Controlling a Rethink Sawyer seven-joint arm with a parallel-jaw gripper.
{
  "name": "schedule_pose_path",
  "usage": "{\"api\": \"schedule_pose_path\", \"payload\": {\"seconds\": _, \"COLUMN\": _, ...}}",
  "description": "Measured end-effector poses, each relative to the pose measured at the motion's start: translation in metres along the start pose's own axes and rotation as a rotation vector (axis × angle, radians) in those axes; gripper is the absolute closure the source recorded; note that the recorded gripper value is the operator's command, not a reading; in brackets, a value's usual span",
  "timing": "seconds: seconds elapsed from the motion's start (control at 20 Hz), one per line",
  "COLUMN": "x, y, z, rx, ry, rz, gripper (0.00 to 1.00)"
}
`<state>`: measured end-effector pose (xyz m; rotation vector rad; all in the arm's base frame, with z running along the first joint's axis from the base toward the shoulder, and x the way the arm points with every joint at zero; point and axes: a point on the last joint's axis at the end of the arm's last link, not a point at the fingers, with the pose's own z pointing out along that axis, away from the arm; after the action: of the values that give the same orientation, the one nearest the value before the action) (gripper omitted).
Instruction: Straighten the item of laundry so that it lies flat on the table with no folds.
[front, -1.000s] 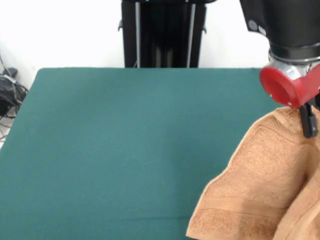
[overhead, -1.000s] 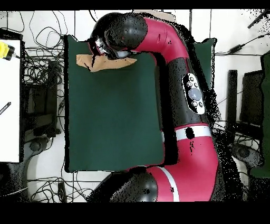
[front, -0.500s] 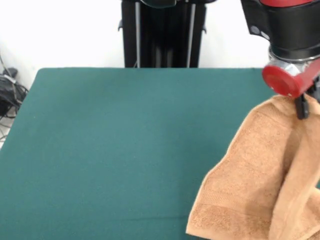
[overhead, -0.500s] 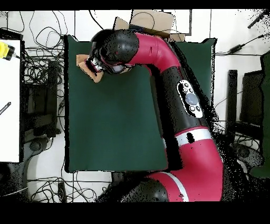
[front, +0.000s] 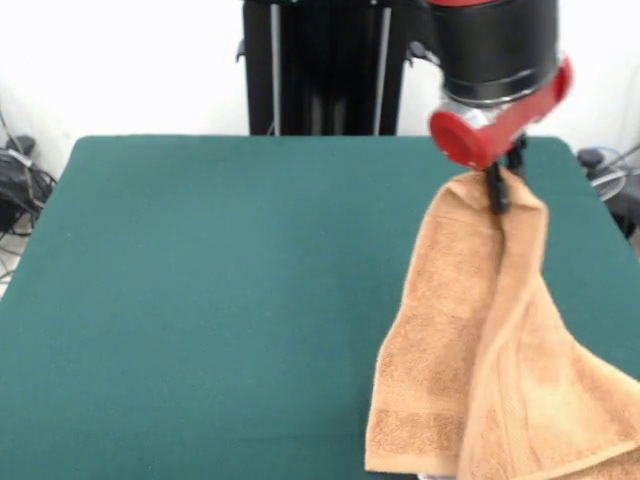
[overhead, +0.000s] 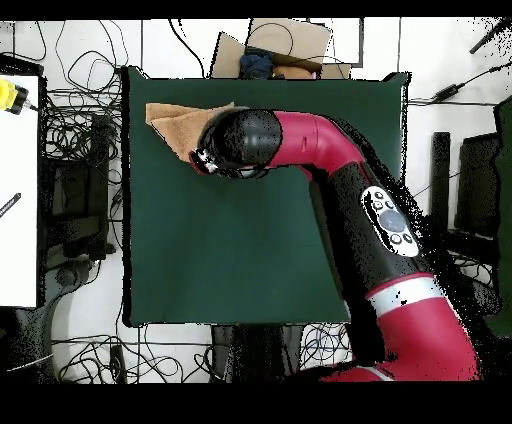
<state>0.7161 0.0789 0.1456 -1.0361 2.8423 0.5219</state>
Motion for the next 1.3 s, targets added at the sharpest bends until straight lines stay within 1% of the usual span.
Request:
{"api": "schedule_pose_path", "payload": {"seconds": 0.05, "x": 0.006, "y": 0.0, "z": 0.001, "rx": 0.007, "ry": 0.003, "rz": -0.003, "gripper": 1.0}}
{"api": "schedule_pose_path", "payload": {"seconds": 0.1, "x": 0.018, "y": 0.002, "z": 0.004, "rx": 0.019, "ry": 0.012, "rz": -0.012, "gripper": 1.0}}
{"api": "schedule_pose_path", "payload": {"seconds": 0.2, "x": 0.028, "y": 0.005, "z": 0.008, "rx": 0.022, "ry": 0.028, "rz": -0.022, "gripper": 1.0}}
{"api": "schedule_pose_path", "payload": {"seconds": 0.4, "x": 0.035, "y": 0.014, "z": 0.014, "rx": 0.019, "ry": 0.051, "rz": -0.045, "gripper": 1.0}}
{"api": "schedule_pose_path", "payload": {"seconds": 0.6, "x": 0.033, "y": 0.018, "z": 0.01, "rx": 0.021, "ry": 0.047, "rz": -0.056, "gripper": 1.0}}
{"api": "schedule_pose_path", "payload": {"seconds": 0.75, "x": 0.035, "y": 0.02, "z": -0.003, "rx": 0.03, "ry": 0.04, "rz": -0.062, "gripper": 1.0}}
{"api": "schedule_pose_path", "payload": {"seconds": 0.9, "x": 0.046, "y": 0.018, "z": -0.019, "rx": 0.044, "ry": 0.041, "rz": -0.054, "gripper": 1.0}}
{"api": "schedule_pose_path", "payload": {"seconds": 0.95, "x": 0.051, "y": 0.016, "z": -0.025, "rx": 0.05, "ry": 0.041, "rz": -0.048, "gripper": 1.0}}
{"api": "schedule_pose_path", "payload": {"seconds": 1.05, "x": 0.07, "y": 0.006, "z": -0.045, "rx": 0.071, "ry": 0.041, "rz": -0.024, "gripper": 1.0}}
{"api": "schedule_pose_path", "payload": {"seconds": 1.15, "x": 0.079, "y": -0.002, "z": -0.054, "rx": 0.08, "ry": 0.042, "rz": -0.007, "gripper": 1.0}}
{"api": "schedule_pose_path", "payload": {"seconds": 1.2, "x": 0.089, "y": -0.011, "z": -0.063, "rx": 0.086, "ry": 0.044, "rz": 0.012, "gripper": 1.0}}
{"api": "schedule_pose_path", "payload": {"seconds": 1.3, "x": 0.1, "y": -0.021, "z": -0.071, "rx": 0.083, "ry": 0.049, "rz": 0.036, "gripper": 1.0}}
